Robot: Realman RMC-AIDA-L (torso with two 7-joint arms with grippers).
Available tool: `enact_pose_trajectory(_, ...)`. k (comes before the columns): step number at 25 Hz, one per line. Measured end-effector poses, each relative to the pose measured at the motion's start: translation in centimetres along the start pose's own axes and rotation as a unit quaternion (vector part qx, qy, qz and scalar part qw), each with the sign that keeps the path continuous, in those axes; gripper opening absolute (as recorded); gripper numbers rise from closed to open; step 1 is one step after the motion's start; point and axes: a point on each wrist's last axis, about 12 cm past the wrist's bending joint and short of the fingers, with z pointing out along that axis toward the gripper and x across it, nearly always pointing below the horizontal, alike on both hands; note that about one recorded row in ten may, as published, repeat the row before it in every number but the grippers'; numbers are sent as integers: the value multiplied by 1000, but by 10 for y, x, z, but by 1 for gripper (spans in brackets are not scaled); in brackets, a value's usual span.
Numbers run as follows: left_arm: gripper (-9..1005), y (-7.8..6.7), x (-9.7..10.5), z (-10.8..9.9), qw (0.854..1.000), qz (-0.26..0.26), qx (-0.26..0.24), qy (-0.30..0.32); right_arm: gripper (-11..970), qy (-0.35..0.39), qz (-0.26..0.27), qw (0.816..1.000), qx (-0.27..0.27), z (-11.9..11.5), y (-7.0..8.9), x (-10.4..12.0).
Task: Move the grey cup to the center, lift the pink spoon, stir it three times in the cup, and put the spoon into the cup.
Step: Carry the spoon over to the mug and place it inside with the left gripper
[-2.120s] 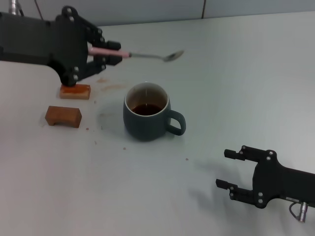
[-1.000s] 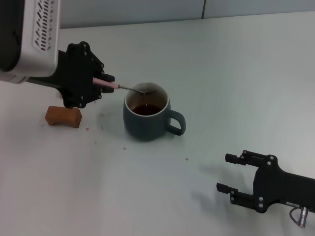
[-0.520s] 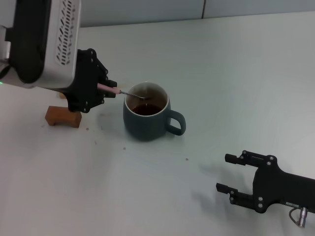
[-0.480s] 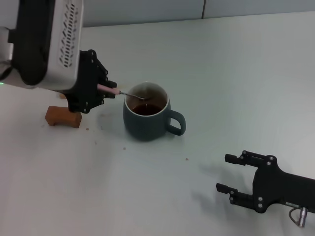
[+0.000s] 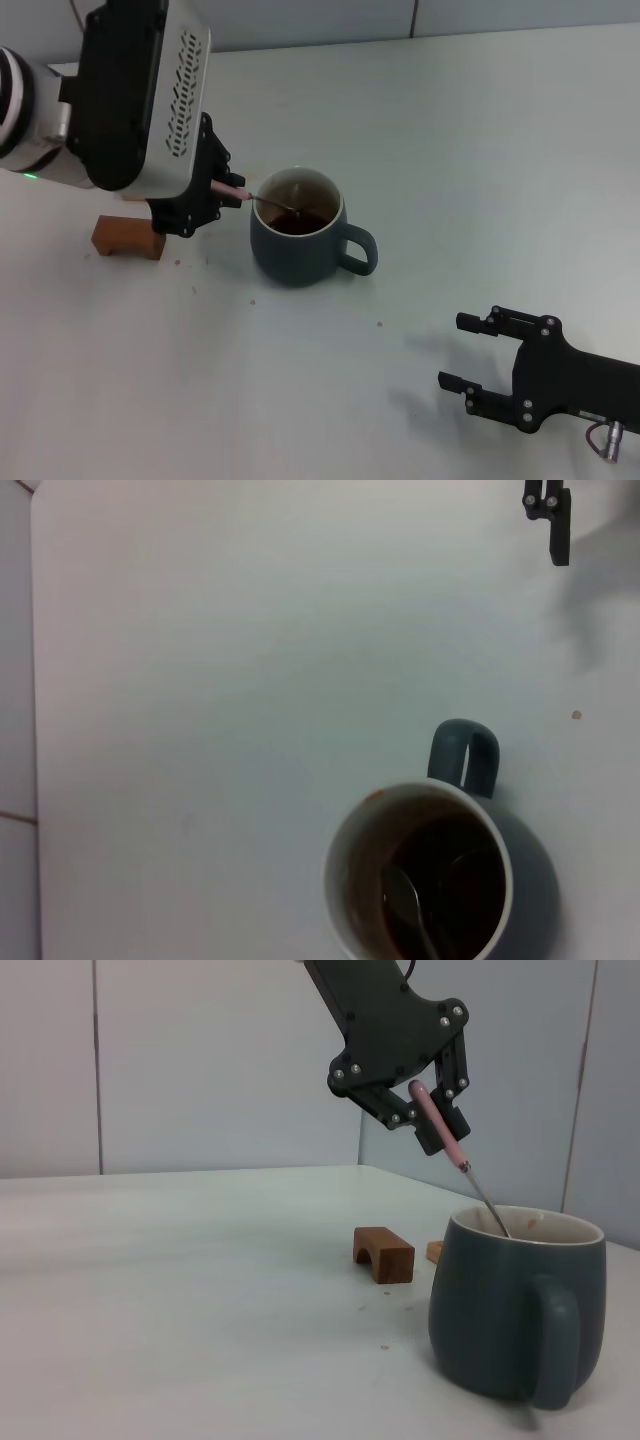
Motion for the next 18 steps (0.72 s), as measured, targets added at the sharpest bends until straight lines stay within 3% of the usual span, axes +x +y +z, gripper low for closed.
enact_pose_trajectory(18,152,-4,-10,-1,1000,16,10,-5,667,1,0,1000,1,0,0,0)
